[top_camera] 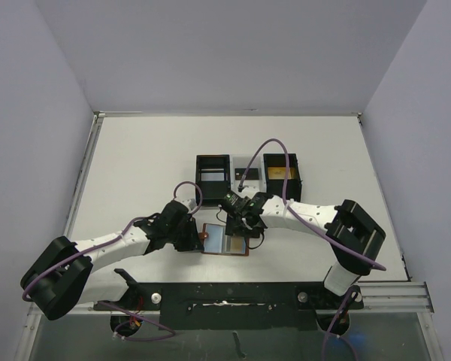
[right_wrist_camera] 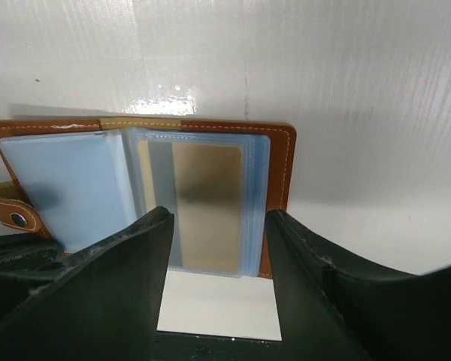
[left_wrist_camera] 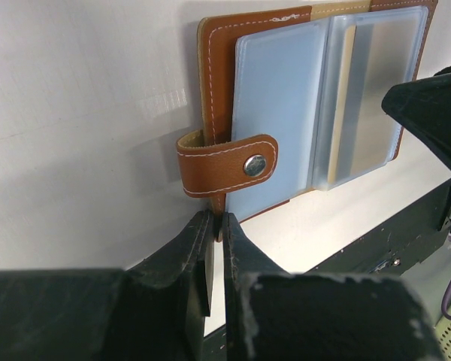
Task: Take the credit cards out of the card holder
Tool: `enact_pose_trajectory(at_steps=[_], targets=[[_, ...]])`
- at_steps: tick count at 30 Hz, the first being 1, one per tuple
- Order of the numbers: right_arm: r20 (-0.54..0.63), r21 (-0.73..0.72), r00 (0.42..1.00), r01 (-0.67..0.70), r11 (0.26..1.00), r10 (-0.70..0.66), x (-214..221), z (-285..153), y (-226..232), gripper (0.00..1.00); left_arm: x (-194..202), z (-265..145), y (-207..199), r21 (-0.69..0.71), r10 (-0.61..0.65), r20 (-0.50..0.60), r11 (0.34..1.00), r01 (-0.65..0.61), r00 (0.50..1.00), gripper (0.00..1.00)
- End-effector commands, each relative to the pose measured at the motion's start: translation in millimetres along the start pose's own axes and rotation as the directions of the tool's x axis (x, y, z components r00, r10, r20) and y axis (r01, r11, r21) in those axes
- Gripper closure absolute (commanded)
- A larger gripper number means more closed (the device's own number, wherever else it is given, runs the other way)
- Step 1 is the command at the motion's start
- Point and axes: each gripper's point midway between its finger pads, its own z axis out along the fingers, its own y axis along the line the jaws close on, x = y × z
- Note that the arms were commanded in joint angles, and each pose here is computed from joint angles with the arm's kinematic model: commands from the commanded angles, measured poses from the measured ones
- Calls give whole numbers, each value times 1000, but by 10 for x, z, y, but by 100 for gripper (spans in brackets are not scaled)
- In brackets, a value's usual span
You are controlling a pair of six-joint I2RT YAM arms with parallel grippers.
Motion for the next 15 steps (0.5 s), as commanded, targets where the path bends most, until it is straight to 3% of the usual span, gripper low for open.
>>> enact_pose_trajectory(at_steps=[1, 9, 15], targets=[[69, -41, 997, -13, 999, 15, -167, -189, 104, 47, -68, -11, -98, 36, 13, 29, 999, -14, 999, 95], [-1, -112, 1000, -2, 994, 2, 13, 14, 270, 51, -73, -12, -107, 39, 14, 29, 999, -15, 999, 95], [-19, -52, 1000, 0, 999, -1, 69, 93, 168, 52, -63, -15, -96, 37, 12, 29, 999, -13, 1000, 96]])
